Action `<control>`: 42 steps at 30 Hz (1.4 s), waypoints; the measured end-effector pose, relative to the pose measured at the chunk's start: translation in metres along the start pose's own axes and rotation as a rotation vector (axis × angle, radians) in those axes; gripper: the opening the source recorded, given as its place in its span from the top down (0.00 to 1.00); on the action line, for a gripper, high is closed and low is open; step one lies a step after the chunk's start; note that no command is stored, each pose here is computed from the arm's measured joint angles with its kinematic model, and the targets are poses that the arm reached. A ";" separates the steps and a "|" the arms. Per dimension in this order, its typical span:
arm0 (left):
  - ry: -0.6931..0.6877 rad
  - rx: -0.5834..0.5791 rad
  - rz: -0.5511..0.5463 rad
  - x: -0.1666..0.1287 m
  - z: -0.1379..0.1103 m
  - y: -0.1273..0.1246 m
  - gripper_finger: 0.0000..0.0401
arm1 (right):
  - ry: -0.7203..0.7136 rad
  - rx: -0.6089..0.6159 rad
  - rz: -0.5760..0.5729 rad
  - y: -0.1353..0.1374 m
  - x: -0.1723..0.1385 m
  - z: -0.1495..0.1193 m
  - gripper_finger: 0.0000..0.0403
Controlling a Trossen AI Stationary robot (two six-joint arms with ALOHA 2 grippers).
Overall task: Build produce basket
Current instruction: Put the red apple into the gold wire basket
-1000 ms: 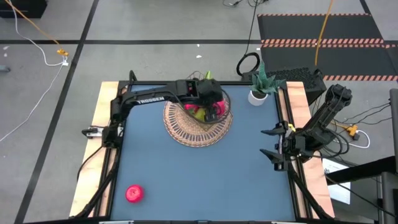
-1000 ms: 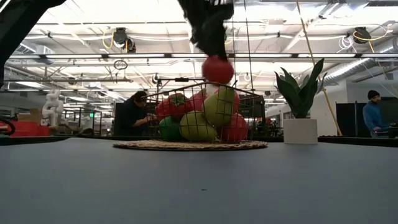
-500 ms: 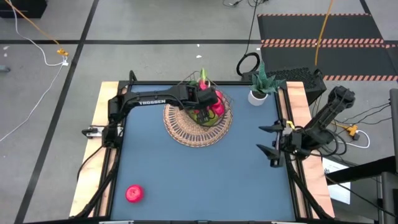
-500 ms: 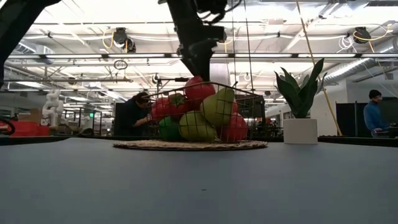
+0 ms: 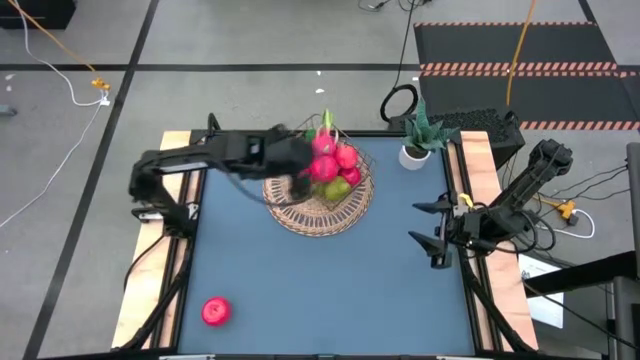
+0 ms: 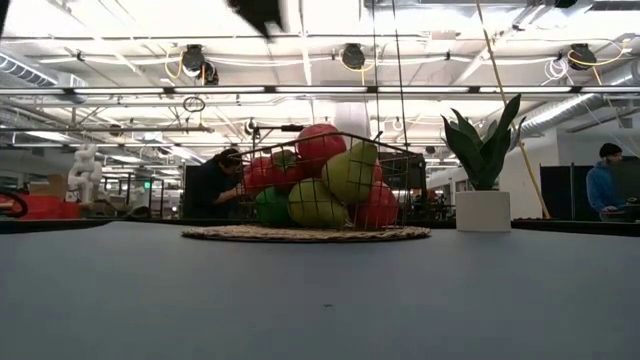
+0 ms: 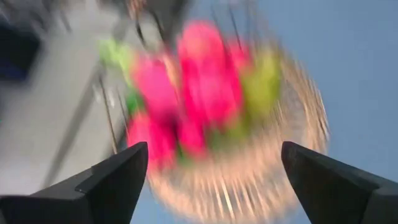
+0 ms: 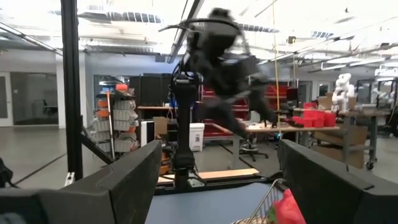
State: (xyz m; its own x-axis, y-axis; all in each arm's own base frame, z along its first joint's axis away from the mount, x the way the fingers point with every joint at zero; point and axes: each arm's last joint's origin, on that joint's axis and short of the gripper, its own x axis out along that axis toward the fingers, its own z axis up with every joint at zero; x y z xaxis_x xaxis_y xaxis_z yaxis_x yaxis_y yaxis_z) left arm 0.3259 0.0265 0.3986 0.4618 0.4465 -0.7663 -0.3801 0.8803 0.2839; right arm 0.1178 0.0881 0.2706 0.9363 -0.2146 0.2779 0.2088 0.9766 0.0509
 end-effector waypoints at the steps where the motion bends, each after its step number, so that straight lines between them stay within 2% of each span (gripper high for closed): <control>1: 0.071 -0.013 -0.020 -0.009 -0.011 -0.004 0.10 | 0.006 0.010 0.003 0.000 0.000 -0.001 0.22; 4: 0.299 -0.076 -0.073 -0.028 -0.040 -0.019 0.11 | 0.033 0.018 0.012 0.002 0.000 -0.005 0.22; 5: 0.320 -0.111 -0.108 -0.031 -0.044 -0.028 0.12 | 0.040 0.015 0.014 0.002 0.000 -0.006 0.22; 8: 0.365 -0.169 -0.306 -0.041 -0.064 -0.061 0.12 | 0.054 0.022 0.019 0.003 0.000 -0.008 0.22; 10: 0.451 -0.200 -0.388 -0.043 -0.080 -0.083 0.11 | 0.077 0.023 0.028 0.004 0.000 -0.012 0.22; 14: 0.701 -0.190 -0.299 -0.036 -0.133 -0.126 0.10 | 0.120 0.031 0.060 0.007 0.000 -0.019 0.22; 18: 0.897 -0.205 -0.266 -0.033 -0.186 -0.155 0.10 | 0.128 0.039 0.067 0.009 0.000 -0.022 0.22; 21: 0.984 -0.232 -0.290 -0.029 -0.217 -0.176 0.09 | 0.131 0.034 0.065 0.010 0.001 -0.023 0.22; 24: 1.014 -0.245 -0.343 -0.023 -0.241 -0.191 0.08 | 0.132 0.035 0.065 0.010 0.001 -0.023 0.22; 28: 0.986 -0.224 -0.414 -0.016 -0.257 -0.202 0.08 | 0.139 0.049 0.057 0.010 0.002 -0.025 0.22; 33: 0.994 -0.230 -0.388 -0.008 -0.271 -0.202 0.07 | 0.146 0.062 0.048 0.010 0.003 -0.026 0.22; 42: 0.994 -0.246 -0.424 0.006 -0.285 -0.203 0.07 | 0.162 0.040 0.049 0.010 0.002 -0.028 0.22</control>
State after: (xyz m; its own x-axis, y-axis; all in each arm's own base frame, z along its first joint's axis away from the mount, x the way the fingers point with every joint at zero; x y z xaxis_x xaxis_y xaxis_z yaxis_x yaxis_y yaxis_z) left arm 0.1774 -0.1958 0.1722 -0.2151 -0.3079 -0.9268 -0.5432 0.8263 -0.1484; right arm 0.1299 0.0968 0.2446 0.9790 -0.1622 0.1233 0.1531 0.9849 0.0802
